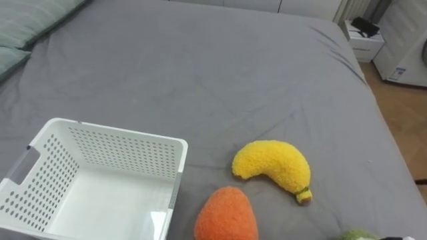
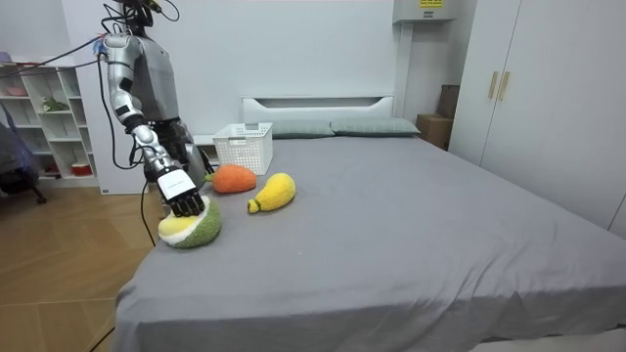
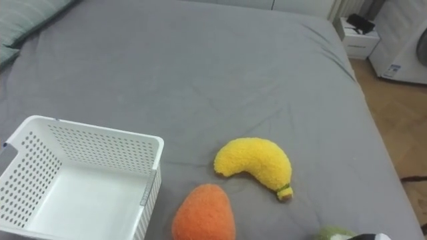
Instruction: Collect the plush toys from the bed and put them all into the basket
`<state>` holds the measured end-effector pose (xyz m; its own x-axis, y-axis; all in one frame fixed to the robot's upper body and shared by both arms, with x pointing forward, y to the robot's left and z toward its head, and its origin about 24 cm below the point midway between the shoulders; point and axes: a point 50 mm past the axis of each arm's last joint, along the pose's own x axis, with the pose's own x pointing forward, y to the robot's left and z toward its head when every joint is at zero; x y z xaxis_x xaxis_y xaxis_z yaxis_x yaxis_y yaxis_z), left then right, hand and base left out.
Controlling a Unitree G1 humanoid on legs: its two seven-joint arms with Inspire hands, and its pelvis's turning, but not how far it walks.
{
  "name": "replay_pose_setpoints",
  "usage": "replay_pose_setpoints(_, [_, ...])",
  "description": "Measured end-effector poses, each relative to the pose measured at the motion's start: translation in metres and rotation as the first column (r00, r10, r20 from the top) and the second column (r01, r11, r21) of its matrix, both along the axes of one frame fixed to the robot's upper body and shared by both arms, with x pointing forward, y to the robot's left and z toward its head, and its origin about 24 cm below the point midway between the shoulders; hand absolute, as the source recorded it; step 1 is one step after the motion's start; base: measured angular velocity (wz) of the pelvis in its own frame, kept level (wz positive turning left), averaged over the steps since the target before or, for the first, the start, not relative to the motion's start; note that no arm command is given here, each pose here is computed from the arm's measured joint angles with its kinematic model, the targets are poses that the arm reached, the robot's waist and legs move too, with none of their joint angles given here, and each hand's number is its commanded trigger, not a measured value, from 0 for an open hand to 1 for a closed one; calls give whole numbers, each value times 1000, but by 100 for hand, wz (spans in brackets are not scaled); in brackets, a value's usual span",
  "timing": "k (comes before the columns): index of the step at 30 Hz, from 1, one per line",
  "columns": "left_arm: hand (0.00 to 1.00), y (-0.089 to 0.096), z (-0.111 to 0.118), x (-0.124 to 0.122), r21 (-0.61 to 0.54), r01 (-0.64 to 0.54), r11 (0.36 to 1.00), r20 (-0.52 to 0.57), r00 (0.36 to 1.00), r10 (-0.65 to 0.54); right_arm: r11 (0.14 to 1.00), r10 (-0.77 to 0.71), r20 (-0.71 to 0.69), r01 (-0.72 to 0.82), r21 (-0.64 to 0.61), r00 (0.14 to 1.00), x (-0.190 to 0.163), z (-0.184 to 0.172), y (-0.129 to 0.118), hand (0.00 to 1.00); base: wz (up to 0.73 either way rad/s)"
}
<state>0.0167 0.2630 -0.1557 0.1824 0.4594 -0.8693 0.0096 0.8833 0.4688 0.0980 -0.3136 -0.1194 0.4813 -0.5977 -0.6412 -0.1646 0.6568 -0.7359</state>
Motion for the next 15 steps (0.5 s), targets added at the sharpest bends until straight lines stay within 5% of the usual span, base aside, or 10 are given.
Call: replay_pose_setpoints(15, [0, 2, 2, 10, -6, -2, 1000, 41, 999, 3, 971, -177, 155, 147, 187, 972, 16, 7, 4, 100, 0])
